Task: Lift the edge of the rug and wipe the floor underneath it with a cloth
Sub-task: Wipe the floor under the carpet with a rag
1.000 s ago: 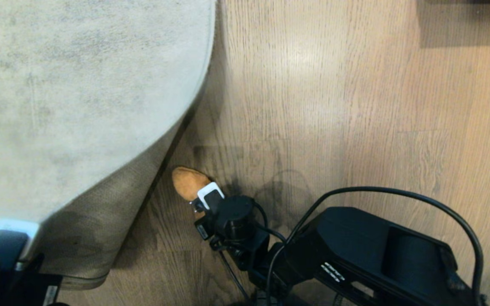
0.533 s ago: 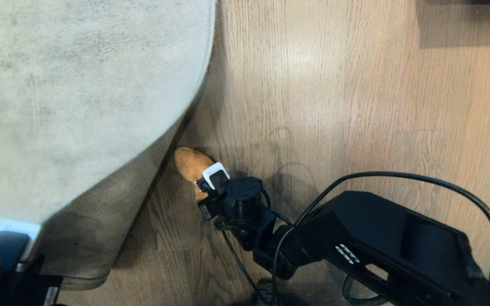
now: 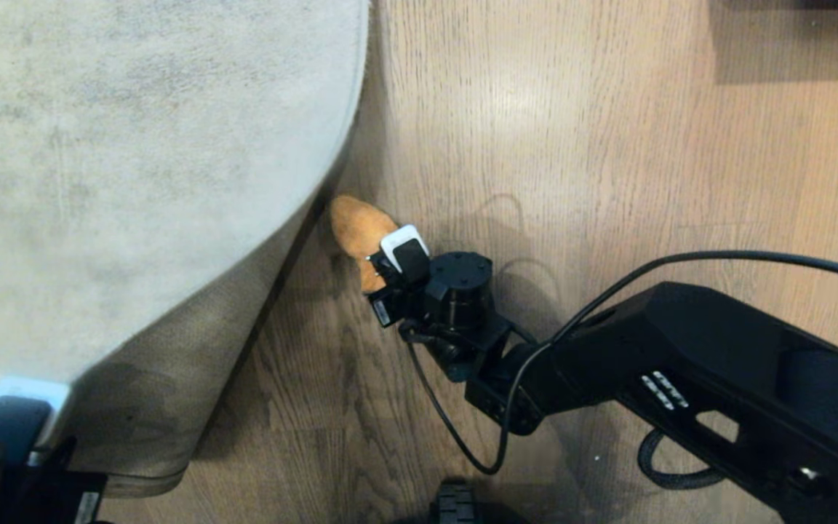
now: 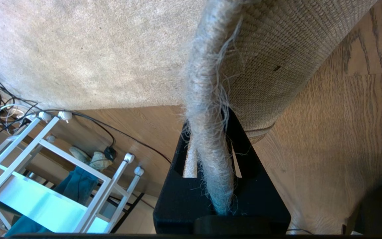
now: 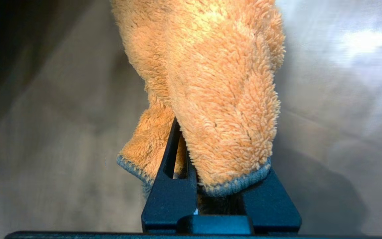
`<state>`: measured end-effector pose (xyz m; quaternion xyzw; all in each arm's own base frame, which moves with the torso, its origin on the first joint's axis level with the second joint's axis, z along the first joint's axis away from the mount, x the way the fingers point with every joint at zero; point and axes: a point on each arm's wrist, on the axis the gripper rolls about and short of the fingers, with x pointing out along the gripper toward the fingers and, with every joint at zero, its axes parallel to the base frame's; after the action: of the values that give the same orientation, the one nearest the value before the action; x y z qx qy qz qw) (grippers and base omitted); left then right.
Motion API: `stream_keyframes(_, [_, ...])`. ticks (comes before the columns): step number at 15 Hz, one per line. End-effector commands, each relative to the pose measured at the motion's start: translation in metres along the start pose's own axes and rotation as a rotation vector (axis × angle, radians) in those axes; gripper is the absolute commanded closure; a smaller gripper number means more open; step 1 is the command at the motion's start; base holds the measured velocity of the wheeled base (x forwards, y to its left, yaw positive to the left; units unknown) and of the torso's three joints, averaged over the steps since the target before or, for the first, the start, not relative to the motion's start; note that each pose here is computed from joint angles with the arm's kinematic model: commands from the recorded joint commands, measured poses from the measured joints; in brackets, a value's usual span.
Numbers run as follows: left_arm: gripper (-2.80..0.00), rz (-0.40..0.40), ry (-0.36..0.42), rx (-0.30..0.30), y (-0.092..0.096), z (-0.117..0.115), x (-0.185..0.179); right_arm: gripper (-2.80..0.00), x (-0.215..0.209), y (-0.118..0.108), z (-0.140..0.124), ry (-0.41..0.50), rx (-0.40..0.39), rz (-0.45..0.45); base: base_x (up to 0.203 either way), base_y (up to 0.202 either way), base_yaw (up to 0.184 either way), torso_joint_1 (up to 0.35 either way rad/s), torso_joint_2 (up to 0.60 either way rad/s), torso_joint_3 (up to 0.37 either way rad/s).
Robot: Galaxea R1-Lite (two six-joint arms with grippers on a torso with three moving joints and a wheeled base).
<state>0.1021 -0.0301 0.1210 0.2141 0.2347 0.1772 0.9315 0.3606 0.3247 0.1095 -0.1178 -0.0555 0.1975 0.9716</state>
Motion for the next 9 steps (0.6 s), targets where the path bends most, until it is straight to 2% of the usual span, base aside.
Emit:
stream_keyframes(1, [0.00,0.007,0.000,-0.001,0.000,0.000,0.000,0.00,-0.017,0.001,0.010,0.012,-0.009,0.023,0.000,0.000,0.000,0.000,0.00,0.000])
stream_keyframes(3, [0.00,0.005,0.000,-0.001,0.000,0.000,0.000,0.00,-0.038,0.019,0.012,0.034,-0.022,0.085,0.000,0.000,0.000,0.000,0.00,0.000])
stream_keyframes(9, [0.00,0.005,-0.004,-0.006,0.001,0.000,-0.001,0.00,-0.115,0.110,0.016,0.066,-0.066,0.359,0.000,0.000,0.000,0.000,0.00,0.000])
